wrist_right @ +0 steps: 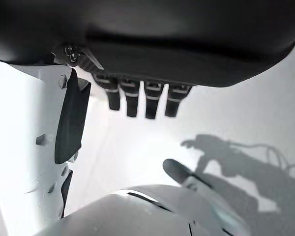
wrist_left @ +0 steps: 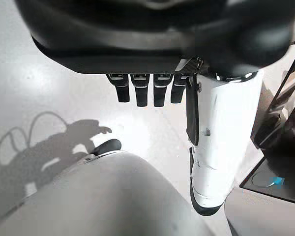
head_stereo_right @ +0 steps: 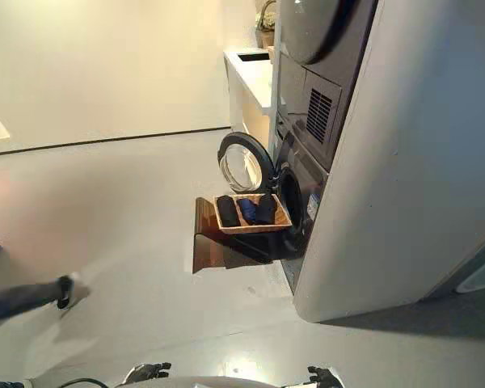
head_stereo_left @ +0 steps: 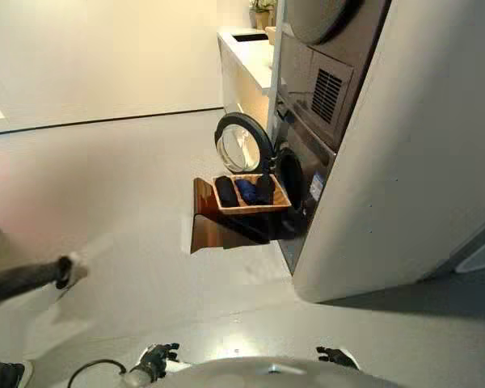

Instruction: Pick up the clothes and place them into the washing machine

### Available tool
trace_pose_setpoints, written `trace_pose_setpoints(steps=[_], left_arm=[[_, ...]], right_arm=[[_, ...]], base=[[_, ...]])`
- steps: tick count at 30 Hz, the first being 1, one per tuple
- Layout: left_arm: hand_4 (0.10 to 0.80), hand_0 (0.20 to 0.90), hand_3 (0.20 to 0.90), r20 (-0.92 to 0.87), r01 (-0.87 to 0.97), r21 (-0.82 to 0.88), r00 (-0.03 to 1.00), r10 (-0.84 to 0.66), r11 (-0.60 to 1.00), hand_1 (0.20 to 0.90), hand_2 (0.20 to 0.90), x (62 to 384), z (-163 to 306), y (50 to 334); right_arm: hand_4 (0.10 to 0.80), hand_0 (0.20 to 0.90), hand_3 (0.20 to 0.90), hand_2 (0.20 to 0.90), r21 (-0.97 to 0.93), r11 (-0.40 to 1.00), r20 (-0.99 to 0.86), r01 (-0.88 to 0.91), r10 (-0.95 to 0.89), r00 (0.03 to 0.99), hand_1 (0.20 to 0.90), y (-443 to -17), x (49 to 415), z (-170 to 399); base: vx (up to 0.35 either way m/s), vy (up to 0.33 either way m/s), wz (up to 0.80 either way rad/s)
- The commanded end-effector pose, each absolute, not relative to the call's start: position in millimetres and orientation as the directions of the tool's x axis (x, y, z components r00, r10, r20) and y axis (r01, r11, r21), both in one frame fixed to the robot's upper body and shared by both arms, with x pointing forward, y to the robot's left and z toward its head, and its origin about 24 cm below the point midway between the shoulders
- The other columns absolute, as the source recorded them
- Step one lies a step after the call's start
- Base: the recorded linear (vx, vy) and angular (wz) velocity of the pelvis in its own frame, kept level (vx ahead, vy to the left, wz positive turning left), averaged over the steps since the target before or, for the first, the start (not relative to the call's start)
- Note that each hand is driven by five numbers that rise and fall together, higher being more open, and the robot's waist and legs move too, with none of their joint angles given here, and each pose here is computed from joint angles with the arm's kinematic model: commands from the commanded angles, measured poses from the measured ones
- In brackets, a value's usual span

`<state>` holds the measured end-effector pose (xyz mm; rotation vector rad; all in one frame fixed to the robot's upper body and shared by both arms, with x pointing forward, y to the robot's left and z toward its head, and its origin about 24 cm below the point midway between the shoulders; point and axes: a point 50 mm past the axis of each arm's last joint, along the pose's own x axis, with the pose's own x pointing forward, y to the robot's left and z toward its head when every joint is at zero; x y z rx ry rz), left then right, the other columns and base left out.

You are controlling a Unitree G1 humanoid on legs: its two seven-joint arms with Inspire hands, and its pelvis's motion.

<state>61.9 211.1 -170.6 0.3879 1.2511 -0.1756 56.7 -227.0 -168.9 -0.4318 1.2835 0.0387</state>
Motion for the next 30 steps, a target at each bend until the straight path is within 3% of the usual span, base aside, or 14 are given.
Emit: trace_pose_setpoints(steps=[1, 16, 30], left_arm=[[0.8, 0.9, 0.9, -0.929, 0.295, 0.187, 0.362, 0.072, 0.937, 0.9, 0.9, 85.2, -168.5, 203.2], [0.8, 0.9, 0.9, -0.93, 0.285, 0.196, 0.358, 0.085, 0.938, 0.9, 0.9, 86.7, -168.2, 204.9], [0.8, 0.9, 0.9, -0.887, 0.266, 0.262, 0.446, 0.122, 0.928, 0.9, 0.9, 118.4, -156.7, 222.4]], right_arm=[[0.8, 0.9, 0.9, 0.9, -0.302, 0.906, -0.927, -0.296, -0.207, 0.314, 0.9, -228.5, 69.8, -167.2], [0.8, 0.9, 0.9, 0.9, -0.309, 0.903, -0.925, -0.299, -0.213, 0.314, 0.9, -231.7, 73.0, -166.2], [0.8, 0.9, 0.9, 0.9, -0.371, 0.892, -0.892, -0.257, -0.265, 0.367, 0.9, -250.4, 93.6, -157.3]], base=[[0.0, 0.0, 0.0], [0.008, 0.007, 0.0], [0.1, 0.111, 0.05]])
